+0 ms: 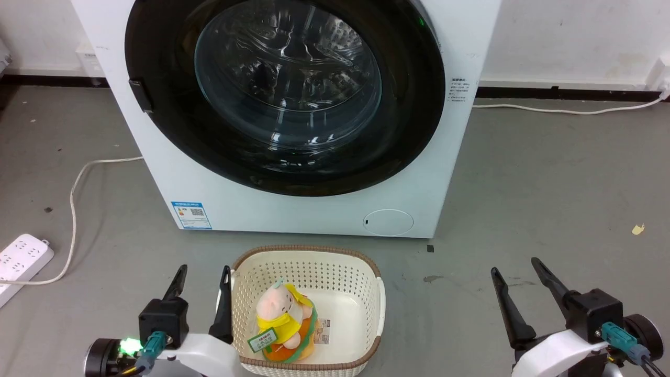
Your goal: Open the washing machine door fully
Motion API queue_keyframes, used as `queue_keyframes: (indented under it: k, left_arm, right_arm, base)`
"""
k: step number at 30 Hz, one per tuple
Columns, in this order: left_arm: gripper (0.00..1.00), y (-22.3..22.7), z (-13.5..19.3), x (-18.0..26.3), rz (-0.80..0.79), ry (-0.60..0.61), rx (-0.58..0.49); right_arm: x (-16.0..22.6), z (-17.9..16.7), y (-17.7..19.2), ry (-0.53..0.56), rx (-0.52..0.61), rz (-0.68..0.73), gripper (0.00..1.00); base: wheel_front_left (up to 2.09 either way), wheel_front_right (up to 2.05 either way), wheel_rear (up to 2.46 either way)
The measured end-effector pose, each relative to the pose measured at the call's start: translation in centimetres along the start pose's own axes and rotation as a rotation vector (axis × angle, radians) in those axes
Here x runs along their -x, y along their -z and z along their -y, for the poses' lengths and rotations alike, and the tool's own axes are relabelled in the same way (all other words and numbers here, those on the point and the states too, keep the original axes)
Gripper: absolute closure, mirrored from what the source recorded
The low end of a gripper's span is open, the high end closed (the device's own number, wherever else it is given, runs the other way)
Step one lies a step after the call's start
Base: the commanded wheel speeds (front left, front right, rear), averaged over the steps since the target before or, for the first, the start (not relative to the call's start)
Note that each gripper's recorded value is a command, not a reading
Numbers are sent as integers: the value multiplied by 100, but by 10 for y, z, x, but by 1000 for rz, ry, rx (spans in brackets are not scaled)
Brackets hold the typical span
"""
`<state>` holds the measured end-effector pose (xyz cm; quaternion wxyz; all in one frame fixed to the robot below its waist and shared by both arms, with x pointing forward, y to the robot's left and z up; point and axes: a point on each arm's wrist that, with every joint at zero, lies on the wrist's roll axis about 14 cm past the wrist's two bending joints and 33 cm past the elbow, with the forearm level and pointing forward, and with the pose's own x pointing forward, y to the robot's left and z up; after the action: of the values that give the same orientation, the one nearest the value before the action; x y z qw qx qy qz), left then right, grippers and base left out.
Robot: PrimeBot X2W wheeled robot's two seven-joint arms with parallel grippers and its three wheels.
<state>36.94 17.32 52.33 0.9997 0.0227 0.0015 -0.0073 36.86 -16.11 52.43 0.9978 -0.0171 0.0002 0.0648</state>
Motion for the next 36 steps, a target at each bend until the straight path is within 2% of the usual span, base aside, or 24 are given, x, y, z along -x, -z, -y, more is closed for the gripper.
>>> queue_keyframes:
  k: [16, 23, 32, 36]
  left_arm:
    - [0, 4, 2, -9, 5, 5, 11]
    - [0, 4, 2, -19, 15, 6, 11]
    - [0, 10, 4, -33, 20, 6, 13]
    - [0, 13, 4, -36, 13, 5, 17]
  right_arm:
    - [-23, 1, -10, -24, -108, 49, 0]
    - [-46, 5, -19, -41, -159, 73, 0]
    - [-92, 11, -34, -57, -320, 102, 0]
    - [-104, 15, -36, -52, -352, 107, 0]
  base:
    - [0, 0, 0]
    - [0, 0, 0]
    - [0, 0, 0]
    - [0, 0, 0]
